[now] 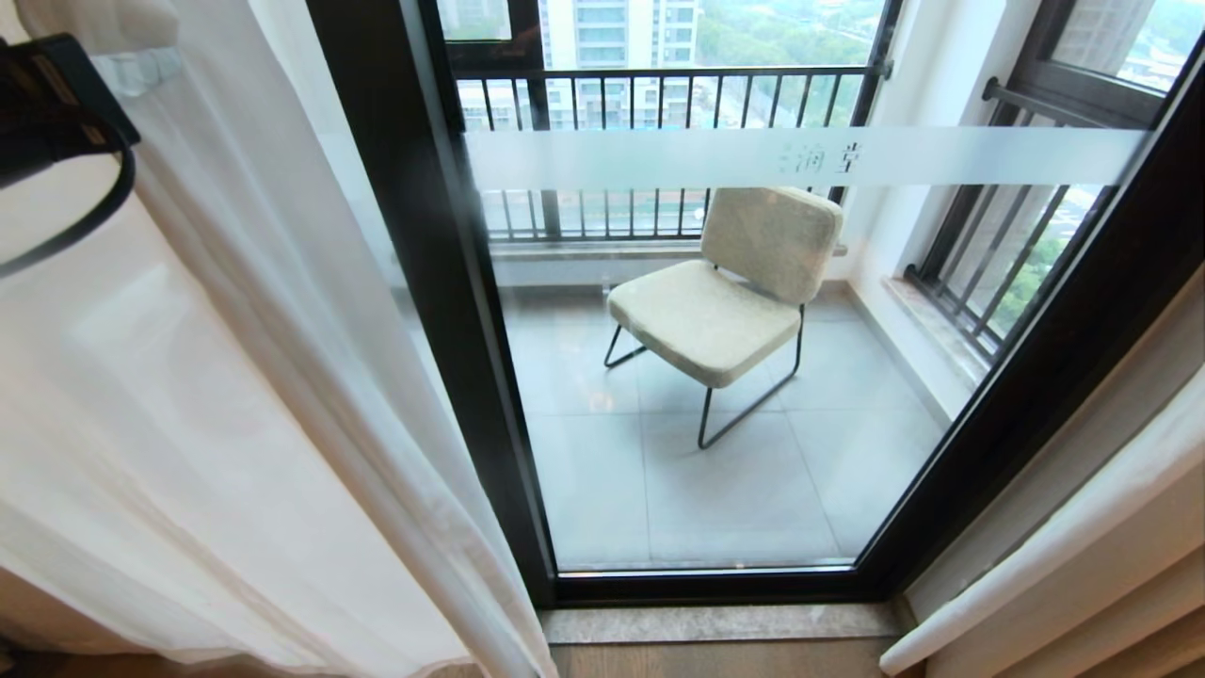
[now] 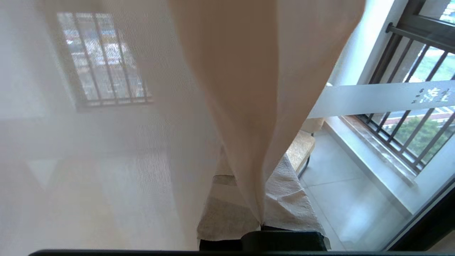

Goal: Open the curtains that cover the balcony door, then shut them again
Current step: Close the inner curtains on both sides

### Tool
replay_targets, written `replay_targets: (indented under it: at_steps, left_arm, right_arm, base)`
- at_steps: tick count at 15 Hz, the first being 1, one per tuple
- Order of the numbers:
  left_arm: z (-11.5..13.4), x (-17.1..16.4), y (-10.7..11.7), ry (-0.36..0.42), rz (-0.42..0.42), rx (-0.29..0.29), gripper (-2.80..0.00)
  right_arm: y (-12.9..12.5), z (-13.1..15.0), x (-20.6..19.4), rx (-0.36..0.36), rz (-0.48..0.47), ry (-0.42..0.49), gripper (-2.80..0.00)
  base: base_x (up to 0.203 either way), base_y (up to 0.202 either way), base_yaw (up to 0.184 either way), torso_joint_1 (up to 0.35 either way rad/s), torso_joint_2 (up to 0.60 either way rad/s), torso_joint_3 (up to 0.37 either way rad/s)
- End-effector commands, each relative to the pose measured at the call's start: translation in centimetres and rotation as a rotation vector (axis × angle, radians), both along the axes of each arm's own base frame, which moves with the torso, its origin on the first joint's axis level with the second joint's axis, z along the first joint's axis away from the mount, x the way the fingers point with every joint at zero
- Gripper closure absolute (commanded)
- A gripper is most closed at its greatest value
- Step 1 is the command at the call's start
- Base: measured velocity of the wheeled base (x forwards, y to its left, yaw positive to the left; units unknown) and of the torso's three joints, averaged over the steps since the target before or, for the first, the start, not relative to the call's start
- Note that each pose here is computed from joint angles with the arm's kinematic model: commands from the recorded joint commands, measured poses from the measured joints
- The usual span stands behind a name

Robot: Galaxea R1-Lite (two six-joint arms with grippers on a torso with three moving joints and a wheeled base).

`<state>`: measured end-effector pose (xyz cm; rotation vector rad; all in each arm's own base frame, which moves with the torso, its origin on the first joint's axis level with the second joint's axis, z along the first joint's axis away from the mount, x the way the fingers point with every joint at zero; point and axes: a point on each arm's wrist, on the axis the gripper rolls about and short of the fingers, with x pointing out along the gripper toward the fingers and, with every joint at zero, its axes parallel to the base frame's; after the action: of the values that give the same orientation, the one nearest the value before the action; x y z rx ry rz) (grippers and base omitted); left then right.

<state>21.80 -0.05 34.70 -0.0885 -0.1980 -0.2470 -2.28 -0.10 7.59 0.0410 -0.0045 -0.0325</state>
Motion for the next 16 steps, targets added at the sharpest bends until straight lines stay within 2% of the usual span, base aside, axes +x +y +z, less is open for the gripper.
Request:
replay_targets:
  at_steps: [1,9,11,16]
  left_arm:
    - [0.3,0.5,0.0,-0.007,-0.001,-0.001,0.00]
    - [2.0,2.9,-0.6,-0.051,-0.019,-0.003,0.00]
    - [2.7,3.8,-1.8,-0.067,-0.065,-0.004,0.00]
    - [2.6,5.3,-7.3,-0.057,-0.238,-0.013,0.00]
  right_arm:
    - [0.0,0.0,0.0,0.001,0.000,0.001,0.00]
    - [0.0,0.0,0.0,0.001,0.000,0.001,0.00]
    - [0.0,0.0,0.0,0.001,0.000,0.001,0.00]
    - [0.0,0.0,0.0,0.001,0.000,0.001,0.00]
  base:
    - [0.000,0.000,0.000,0.000,0.00,0.000]
    - [0.000,0.000,0.000,0.000,0.00,0.000]
    - [0.000,0.000,0.000,0.000,0.00,0.000]
    - [0.000,0.000,0.000,0.000,0.00,0.000]
